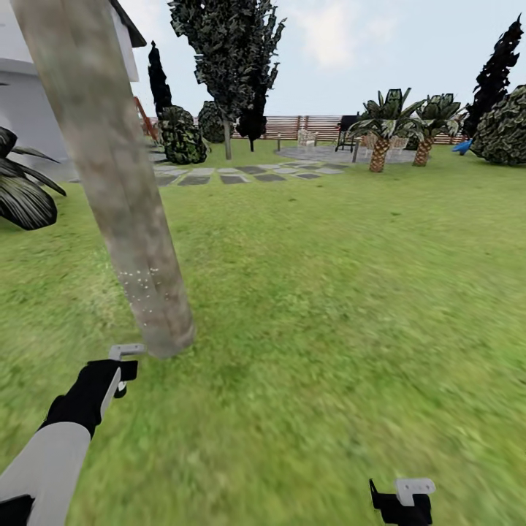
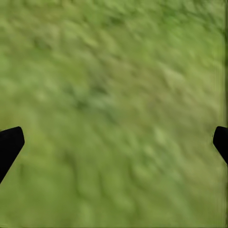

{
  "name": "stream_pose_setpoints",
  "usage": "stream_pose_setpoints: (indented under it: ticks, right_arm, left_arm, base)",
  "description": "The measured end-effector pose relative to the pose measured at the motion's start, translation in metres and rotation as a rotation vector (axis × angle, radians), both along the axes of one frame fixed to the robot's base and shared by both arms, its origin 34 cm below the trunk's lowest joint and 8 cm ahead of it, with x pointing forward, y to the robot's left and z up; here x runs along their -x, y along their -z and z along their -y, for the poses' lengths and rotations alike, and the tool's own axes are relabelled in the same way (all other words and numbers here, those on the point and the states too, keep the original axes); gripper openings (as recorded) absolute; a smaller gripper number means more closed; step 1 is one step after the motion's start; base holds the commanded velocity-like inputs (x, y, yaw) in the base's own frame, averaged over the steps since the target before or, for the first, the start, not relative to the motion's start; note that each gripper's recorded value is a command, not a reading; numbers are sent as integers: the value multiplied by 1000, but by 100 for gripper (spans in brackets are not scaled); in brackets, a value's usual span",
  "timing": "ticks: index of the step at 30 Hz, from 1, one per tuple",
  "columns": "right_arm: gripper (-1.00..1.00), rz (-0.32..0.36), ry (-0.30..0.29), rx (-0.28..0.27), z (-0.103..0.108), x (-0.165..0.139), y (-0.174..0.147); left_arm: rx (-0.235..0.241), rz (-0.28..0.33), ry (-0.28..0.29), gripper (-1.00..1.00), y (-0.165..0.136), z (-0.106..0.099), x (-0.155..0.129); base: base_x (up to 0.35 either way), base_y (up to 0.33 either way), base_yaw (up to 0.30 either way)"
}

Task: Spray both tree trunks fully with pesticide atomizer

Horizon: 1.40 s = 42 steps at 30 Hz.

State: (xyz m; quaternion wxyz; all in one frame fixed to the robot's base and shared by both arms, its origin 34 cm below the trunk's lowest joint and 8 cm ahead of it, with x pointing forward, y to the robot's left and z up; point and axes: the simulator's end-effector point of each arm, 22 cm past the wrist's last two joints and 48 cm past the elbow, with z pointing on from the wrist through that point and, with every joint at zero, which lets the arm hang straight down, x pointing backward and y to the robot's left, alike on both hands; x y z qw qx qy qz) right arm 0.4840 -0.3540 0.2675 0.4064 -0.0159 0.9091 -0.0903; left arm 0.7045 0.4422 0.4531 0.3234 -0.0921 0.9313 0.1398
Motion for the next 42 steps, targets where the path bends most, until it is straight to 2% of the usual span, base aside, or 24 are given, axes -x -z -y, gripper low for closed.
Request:
stream_pose_setpoints:
  ticks: [5,13,14,17,32,33,35,37,42]
  right_arm:
    - [100,0,1,1,1,0,0]
    - [100,0,1,2,1,0,0]
    - [100,0,0,0,0,0,0]
    - [100,0,0,0,0,0,0]
    - [100,0,0,0,0,0,0]
    - [100,0,0,0,0,0,0]
    - [100,-1,-1,0,0,0,0]
    - [100,-1,-1,-1,0,0,0]
    - [100,0,-1,-1,0,0,0]
  left_arm:
    - [0,-6,0,-100,4,0,3]
    - [-13,20,0,-100,2,-5,2]
    - [-10,4,-9,-100,12,-8,13]
    - [3,-2,-33,-100,19,-13,22]
    - [0,3,-21,-100,26,-8,24]
    - [-7,-4,-25,-100,28,-10,26]
    - [-63,-49,-79,-100,38,-25,42]
    - [-69,-71,-102,-100,46,-27,50]
    - [-65,-26,-110,-100,43,-27,44]
  base:
    - [266,-172,0]
    - [273,-169,13]
    - [269,-169,184]
    - [250,-181,241]
    - [228,-200,250]
    - [166,-165,31]
    - [47,-47,8]
    - [11,-11,2]
    - [88,-101,0]
